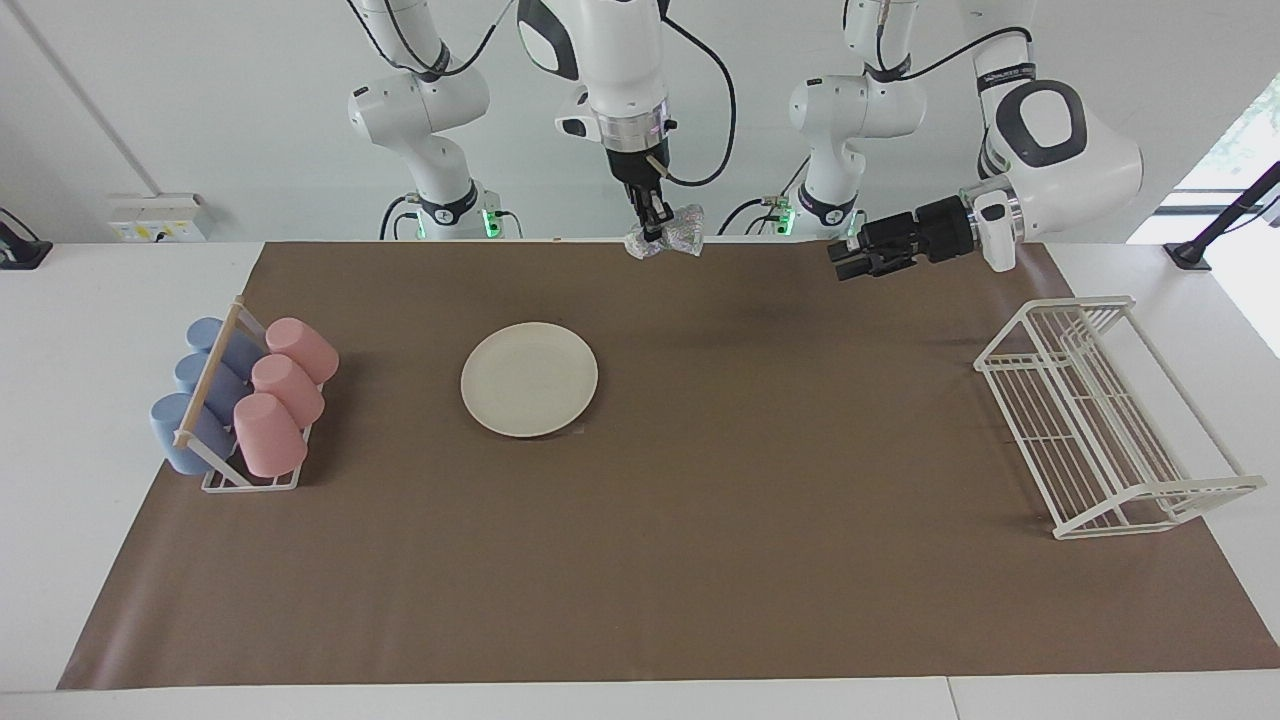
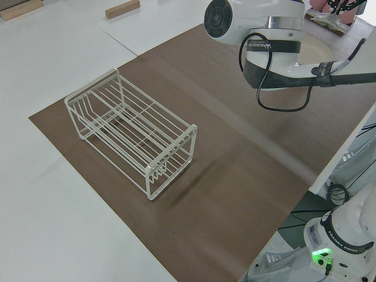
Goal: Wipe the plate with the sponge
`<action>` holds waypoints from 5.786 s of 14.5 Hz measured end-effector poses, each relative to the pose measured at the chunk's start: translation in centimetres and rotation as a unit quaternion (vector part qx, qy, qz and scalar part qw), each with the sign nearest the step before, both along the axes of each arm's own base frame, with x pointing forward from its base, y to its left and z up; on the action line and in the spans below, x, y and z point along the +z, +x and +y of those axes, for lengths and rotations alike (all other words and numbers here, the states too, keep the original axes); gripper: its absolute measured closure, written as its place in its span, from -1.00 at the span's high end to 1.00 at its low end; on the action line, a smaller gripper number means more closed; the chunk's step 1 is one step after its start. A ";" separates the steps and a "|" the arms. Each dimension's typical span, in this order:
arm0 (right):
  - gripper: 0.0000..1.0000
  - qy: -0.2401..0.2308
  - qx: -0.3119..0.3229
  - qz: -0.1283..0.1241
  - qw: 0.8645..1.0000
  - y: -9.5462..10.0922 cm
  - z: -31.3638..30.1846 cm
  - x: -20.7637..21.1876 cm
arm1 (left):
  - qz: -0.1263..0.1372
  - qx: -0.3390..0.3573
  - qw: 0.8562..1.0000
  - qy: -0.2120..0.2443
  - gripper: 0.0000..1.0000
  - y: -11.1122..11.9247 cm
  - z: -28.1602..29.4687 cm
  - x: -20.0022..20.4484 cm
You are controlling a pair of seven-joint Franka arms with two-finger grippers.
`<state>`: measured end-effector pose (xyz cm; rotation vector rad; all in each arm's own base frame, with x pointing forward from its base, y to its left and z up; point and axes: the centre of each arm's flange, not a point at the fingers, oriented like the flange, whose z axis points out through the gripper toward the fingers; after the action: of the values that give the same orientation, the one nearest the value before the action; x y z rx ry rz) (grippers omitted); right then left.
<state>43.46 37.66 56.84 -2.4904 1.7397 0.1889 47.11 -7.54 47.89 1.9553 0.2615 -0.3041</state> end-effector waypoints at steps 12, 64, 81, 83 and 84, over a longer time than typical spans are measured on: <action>-0.85 -0.001 0.000 -0.002 1.000 0.3 0.1 0.0 | -0.063 -0.090 0.987 -0.119 1.00 -4.7 -13.0 -3.0; 1.00 -0.008 0.521 -0.063 0.851 11.1 -32.9 1.7 | 0.033 -0.072 0.859 0.506 -0.87 2.1 -3.1 4.0; 1.00 -0.048 0.593 -0.069 0.801 11.7 -41.9 4.5 | 0.007 -0.156 0.523 0.838 -0.87 6.5 -3.4 4.4; 1.00 -0.045 0.568 -0.064 0.819 11.6 -41.5 4.9 | -0.002 -0.157 0.487 0.859 -0.87 7.7 -2.8 3.6; 1.00 -0.045 0.558 -0.062 0.826 11.5 -41.1 5.2 | -0.006 -0.157 0.468 0.870 -0.87 8.5 -2.2 3.1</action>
<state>54.98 -3.49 62.02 -3.1321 0.0478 0.0088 55.59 -9.79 51.00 4.1389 0.1439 -0.2120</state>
